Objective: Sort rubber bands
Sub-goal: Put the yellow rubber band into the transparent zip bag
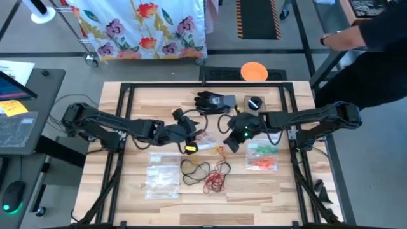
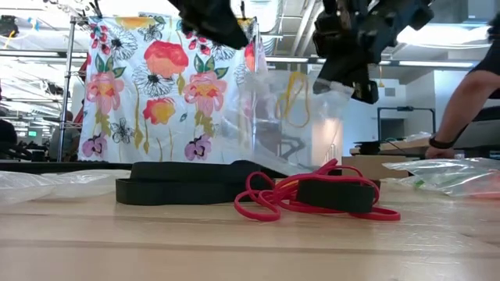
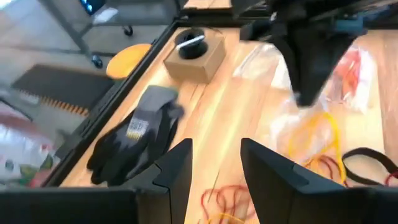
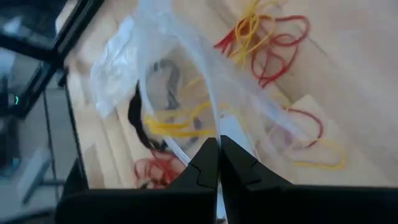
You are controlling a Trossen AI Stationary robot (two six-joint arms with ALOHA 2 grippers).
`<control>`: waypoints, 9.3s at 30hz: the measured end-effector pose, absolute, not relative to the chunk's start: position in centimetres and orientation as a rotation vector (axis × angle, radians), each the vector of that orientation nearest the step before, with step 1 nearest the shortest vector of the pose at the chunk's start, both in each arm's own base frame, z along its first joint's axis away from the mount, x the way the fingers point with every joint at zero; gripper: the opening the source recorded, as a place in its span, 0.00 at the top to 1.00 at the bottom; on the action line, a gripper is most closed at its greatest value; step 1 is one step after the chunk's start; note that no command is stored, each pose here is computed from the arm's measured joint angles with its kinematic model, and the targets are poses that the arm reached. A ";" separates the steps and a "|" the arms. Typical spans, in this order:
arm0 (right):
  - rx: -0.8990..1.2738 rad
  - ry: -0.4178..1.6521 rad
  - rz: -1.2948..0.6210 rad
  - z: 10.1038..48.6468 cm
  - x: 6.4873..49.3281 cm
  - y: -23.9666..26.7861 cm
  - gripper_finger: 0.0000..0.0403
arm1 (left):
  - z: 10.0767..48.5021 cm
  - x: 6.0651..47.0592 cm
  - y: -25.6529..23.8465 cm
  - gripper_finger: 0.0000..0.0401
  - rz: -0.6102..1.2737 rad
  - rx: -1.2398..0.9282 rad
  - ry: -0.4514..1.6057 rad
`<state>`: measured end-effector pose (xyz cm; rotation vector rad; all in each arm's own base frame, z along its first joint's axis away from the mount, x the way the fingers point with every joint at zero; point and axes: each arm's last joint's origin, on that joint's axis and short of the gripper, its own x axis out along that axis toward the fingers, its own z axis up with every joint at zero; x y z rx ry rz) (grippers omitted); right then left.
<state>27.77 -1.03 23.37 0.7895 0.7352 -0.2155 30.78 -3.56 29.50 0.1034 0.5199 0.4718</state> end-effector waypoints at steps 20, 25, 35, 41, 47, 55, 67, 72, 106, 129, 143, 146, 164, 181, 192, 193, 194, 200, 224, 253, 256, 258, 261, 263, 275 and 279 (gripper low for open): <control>0.850 0.664 -0.393 24.0 27.1 -1.6 0.99 | 30.9 29.4 -4.7 0.67 0.433 0.058 0.477; 0.859 0.689 -0.341 24.2 26.8 -1.4 0.99 | 30.8 29.4 -4.8 0.67 0.431 0.059 0.480; 0.848 0.693 -0.330 24.2 26.9 -1.1 0.99 | 30.7 29.3 -5.2 0.67 0.414 0.052 0.490; 0.862 0.693 -0.281 24.6 26.7 -0.9 0.99 | 30.6 29.3 -5.1 0.67 0.421 0.049 0.496; 0.813 0.755 -0.376 23.9 26.1 -1.0 0.99 | 28.3 29.8 -5.4 0.67 0.306 0.019 0.640; 0.761 0.681 -0.504 24.9 25.0 -2.6 0.99 | 21.4 31.0 -3.7 0.67 0.389 0.109 0.888; 0.704 0.737 -0.489 24.7 24.7 -2.7 0.99 | 17.3 30.5 3.5 0.67 0.127 -0.069 1.019; 0.694 0.752 -0.486 24.6 24.5 -3.1 0.99 | 15.5 30.8 4.1 0.67 0.125 -0.054 1.086; 0.684 0.779 -0.429 24.5 24.7 -1.3 0.99 | 27.3 29.0 1.0 1.00 -0.070 -0.081 0.792; 0.737 0.613 -0.245 25.6 26.7 -0.4 0.99 | 35.8 29.5 1.3 1.00 -0.035 -0.074 0.027; 0.745 0.641 -0.254 24.8 27.2 -1.5 0.99 | 31.5 33.8 2.3 1.00 -0.021 -0.067 0.102; 0.743 0.646 -0.253 24.8 27.1 -1.5 0.99 | 31.0 34.0 2.8 1.00 -0.006 -0.074 0.122; 0.742 0.656 -0.254 24.7 27.1 -1.4 0.99 | 30.7 33.2 3.2 1.00 0.127 -0.076 0.216; 0.735 0.656 -0.255 24.8 27.1 -1.5 0.99 | 30.7 32.9 3.2 1.00 0.147 -0.064 0.242; 0.744 0.623 -0.248 25.0 27.2 -1.6 0.99 | 29.6 33.3 3.1 1.00 0.147 -0.070 0.307; 0.744 0.619 -0.246 25.0 27.3 -1.5 0.99 | 29.5 33.4 3.1 1.00 0.147 -0.070 0.302; 0.744 0.617 -0.245 25.0 27.3 -1.5 0.99 | 29.4 33.4 3.1 1.00 0.148 -0.073 0.312; 0.747 0.615 -0.246 25.1 27.3 -1.5 0.99 | 27.8 34.1 3.0 1.00 0.125 -0.082 0.376; 0.735 0.638 -0.234 24.9 27.2 -1.5 0.99 | 31.4 33.8 3.6 0.66 0.177 -0.130 0.516; 0.736 0.610 -0.458 24.2 27.0 -3.8 0.99 | 26.1 30.2 -2.4 0.68 0.058 -0.077 0.934; 0.776 0.627 -0.429 24.2 26.9 -3.7 0.99 | 24.6 30.6 -2.5 0.68 0.053 -0.074 0.839; 0.784 0.644 -0.448 24.2 26.7 -3.9 0.99 | 23.2 30.6 -2.4 0.68 0.064 -0.071 0.810; 0.791 0.640 -0.470 24.2 26.4 -4.2 0.99 | 20.7 30.1 -0.4 0.68 0.165 -0.062 0.821; 0.795 0.628 -0.444 24.8 26.1 -4.1 0.99 | 20.0 29.8 1.7 0.68 0.242 -0.085 0.796; 0.732 0.613 -0.426 25.5 25.6 -4.5 0.99 | 13.6 29.6 6.3 0.68 0.126 -0.063 0.932; 0.748 0.642 -0.395 25.3 25.4 -4.6 0.99 | 12.8 30.9 6.7 0.68 0.175 0.063 0.967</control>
